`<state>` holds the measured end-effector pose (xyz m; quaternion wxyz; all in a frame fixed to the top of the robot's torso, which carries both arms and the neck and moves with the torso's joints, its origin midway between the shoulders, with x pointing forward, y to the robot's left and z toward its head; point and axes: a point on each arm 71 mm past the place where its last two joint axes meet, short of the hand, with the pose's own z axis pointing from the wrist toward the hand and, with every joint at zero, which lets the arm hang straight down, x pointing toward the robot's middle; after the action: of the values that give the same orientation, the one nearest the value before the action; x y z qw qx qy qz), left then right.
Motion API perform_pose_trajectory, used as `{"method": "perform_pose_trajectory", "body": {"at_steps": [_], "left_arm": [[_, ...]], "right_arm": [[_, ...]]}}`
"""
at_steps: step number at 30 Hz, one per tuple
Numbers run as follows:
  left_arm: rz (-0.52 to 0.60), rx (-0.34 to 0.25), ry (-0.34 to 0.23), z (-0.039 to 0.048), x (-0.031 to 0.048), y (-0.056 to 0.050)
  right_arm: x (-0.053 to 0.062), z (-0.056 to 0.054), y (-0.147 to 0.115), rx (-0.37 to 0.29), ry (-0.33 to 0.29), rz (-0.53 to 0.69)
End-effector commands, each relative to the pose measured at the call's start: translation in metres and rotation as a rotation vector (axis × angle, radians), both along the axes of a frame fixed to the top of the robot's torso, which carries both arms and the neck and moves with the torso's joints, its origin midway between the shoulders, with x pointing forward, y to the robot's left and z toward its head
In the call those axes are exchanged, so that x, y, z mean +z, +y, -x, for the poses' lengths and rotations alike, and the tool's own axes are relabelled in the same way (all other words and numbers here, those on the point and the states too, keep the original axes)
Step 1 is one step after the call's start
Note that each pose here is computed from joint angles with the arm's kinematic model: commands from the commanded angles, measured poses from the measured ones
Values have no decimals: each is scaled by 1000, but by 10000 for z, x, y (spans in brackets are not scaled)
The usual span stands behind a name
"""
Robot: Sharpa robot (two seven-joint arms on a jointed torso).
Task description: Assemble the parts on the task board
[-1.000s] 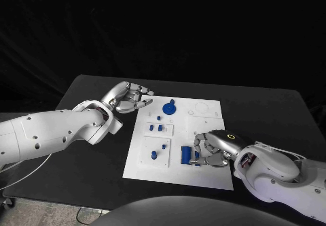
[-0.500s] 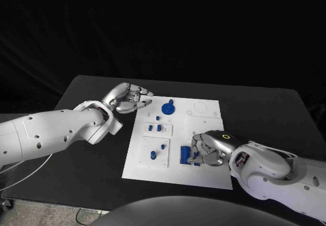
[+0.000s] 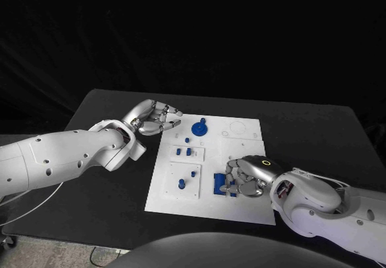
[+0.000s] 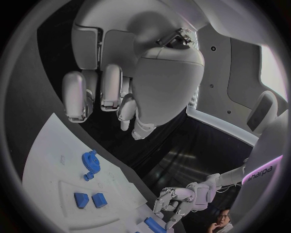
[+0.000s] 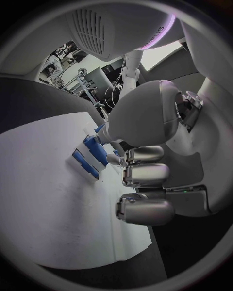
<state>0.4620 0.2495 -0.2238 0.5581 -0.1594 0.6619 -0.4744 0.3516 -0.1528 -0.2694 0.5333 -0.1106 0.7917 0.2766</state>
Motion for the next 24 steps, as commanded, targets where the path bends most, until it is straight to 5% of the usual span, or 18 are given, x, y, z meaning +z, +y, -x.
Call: {"method": "perform_pose_trajectory", "body": {"at_steps": [1,24], "left_arm": [[5,-17,20,2,-13,-19],[-1,-10,31,-11,-28,-1]], "right_arm": [[-64,9,-29,-10,19,30],[-15,37,-35,-12,-5,-31]]}}
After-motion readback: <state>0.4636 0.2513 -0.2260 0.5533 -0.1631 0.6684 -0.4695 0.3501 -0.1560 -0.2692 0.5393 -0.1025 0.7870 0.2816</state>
